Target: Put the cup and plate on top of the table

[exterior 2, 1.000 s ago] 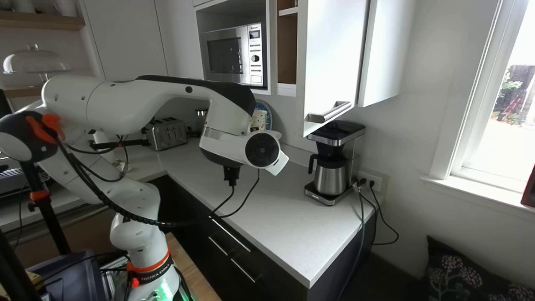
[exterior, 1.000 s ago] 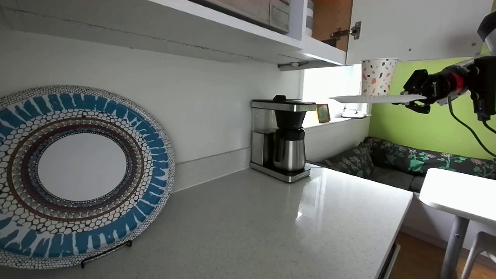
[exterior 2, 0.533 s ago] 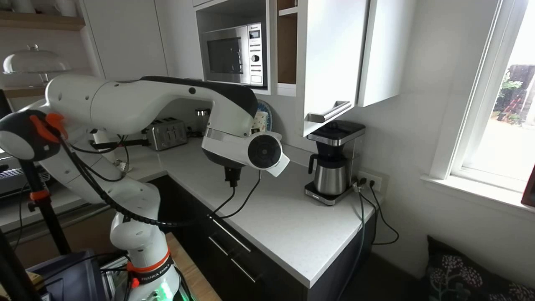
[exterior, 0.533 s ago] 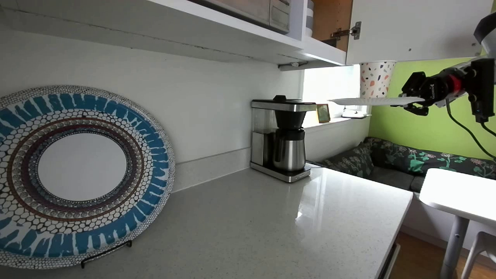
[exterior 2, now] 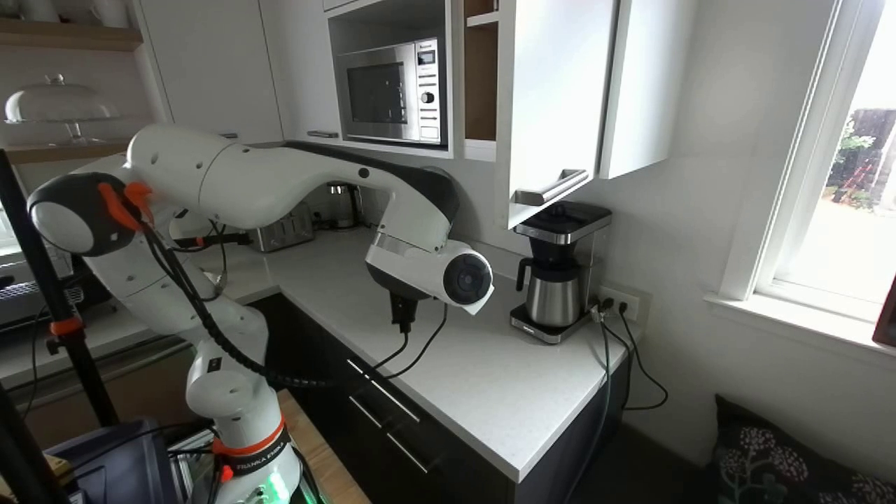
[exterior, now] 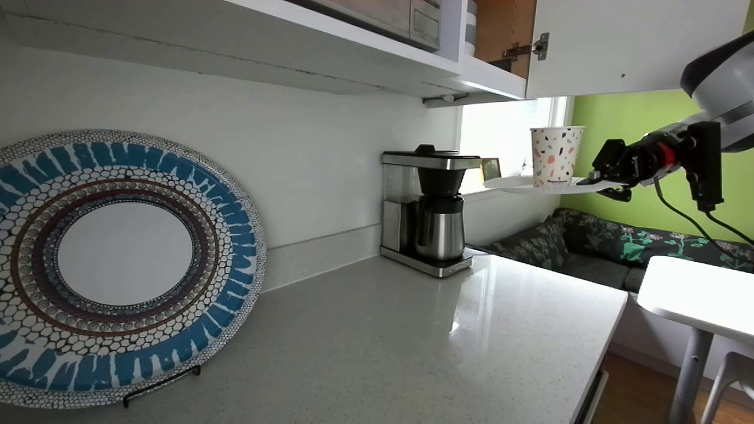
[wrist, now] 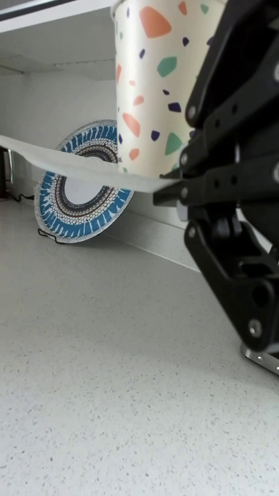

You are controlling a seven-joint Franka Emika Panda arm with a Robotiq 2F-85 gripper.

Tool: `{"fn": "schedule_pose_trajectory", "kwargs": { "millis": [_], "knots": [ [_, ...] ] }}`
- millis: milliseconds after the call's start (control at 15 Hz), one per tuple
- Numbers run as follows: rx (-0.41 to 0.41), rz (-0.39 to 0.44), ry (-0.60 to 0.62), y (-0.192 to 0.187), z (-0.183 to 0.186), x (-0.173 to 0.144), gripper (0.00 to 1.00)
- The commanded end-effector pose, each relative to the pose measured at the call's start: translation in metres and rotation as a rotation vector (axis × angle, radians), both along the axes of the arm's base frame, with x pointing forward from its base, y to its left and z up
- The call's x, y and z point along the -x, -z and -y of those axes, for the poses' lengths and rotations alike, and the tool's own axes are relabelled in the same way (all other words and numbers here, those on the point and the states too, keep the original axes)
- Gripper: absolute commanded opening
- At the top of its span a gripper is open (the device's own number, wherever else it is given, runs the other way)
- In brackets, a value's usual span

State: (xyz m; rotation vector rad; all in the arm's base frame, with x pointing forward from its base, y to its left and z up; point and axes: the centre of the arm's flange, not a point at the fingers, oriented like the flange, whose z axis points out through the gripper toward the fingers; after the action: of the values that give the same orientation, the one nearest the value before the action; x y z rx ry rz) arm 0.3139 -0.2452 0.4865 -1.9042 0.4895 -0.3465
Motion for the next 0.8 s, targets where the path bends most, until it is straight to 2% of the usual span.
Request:
{"fn": "schedule_pose_trajectory", "kwargs": {
  "millis": [0,733],
  "knots": [
    [0.004,0.035,-0.059,0.026,-0.001,-0.006,0.00],
    [-0.008,0.057,-0.159,0.083,0.002,-0.005,0.00]
  ]
}}
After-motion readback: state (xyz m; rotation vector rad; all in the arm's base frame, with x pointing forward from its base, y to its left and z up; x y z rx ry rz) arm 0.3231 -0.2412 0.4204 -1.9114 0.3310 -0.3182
